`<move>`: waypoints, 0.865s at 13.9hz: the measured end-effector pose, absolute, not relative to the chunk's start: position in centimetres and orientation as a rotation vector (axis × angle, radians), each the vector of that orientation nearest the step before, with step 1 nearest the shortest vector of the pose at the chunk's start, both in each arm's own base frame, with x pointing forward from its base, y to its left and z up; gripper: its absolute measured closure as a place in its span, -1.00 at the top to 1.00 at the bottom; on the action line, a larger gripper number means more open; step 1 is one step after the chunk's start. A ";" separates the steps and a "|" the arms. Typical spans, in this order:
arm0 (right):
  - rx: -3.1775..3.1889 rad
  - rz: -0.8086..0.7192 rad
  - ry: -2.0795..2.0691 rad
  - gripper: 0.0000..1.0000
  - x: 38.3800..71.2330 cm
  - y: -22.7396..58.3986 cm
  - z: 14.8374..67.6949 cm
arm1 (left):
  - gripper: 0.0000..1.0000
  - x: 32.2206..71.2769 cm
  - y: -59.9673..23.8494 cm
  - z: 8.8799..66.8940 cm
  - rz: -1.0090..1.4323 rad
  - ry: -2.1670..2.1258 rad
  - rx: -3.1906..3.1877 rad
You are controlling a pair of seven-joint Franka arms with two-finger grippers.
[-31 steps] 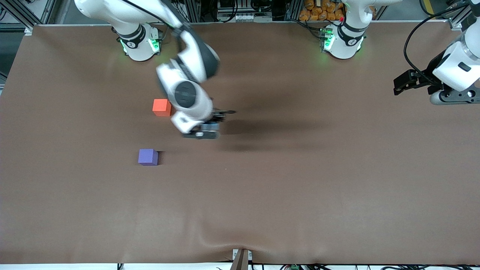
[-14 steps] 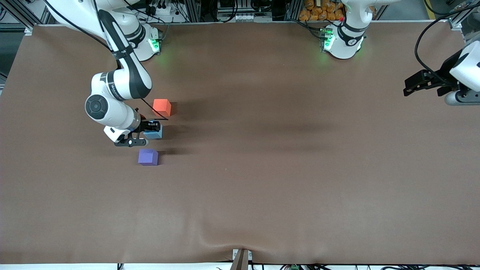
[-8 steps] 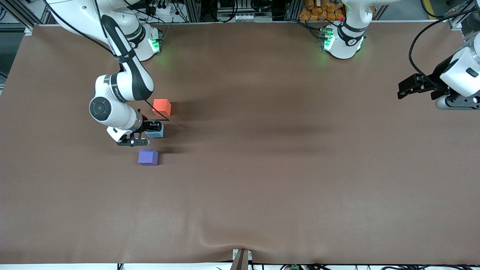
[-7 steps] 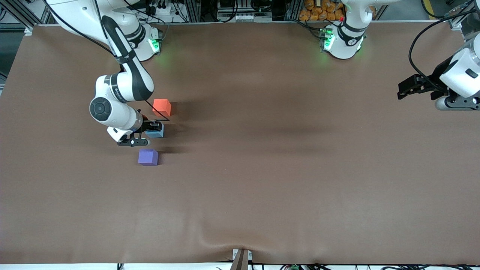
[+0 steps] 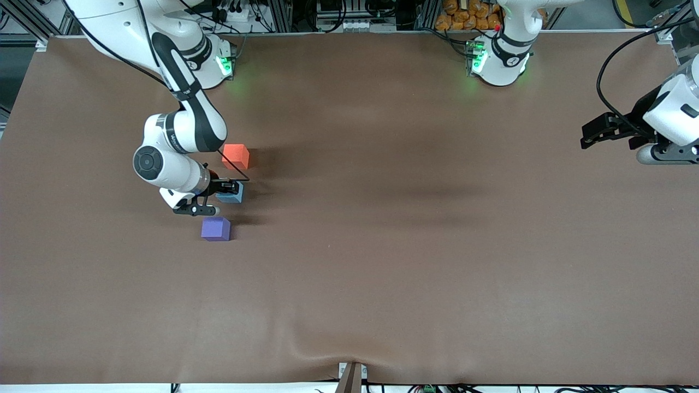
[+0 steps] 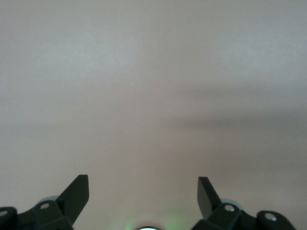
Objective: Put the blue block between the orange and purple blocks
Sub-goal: 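Lower the cube between the orange and purple cubes, open the right gripper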
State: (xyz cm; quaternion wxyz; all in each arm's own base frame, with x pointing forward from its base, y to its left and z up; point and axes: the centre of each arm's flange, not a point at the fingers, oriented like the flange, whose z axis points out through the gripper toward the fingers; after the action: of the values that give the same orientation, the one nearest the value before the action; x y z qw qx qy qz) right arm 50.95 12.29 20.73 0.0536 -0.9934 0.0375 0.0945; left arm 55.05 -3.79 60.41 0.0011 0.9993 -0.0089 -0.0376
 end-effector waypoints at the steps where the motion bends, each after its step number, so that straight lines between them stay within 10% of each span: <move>1: -3.018 0.287 0.114 0.05 51.0 12.2 20.7 | 1.00 55.0 -3.9 60.4 -0.118 -0.030 3.137; 7: -3.011 0.285 0.130 0.05 51.3 10.6 20.7 | 1.00 55.0 -4.1 60.4 -0.117 -0.038 3.137; 12: -3.010 0.322 0.110 0.97 51.0 11.2 20.0 | 1.00 55.0 -4.4 60.4 -0.117 -0.045 3.137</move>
State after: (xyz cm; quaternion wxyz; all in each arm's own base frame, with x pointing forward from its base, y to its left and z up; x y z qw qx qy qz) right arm 50.97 11.21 20.01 0.0564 -0.9921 0.0363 0.1062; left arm 55.02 -4.37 60.41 0.0009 0.9992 -0.0144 -0.0372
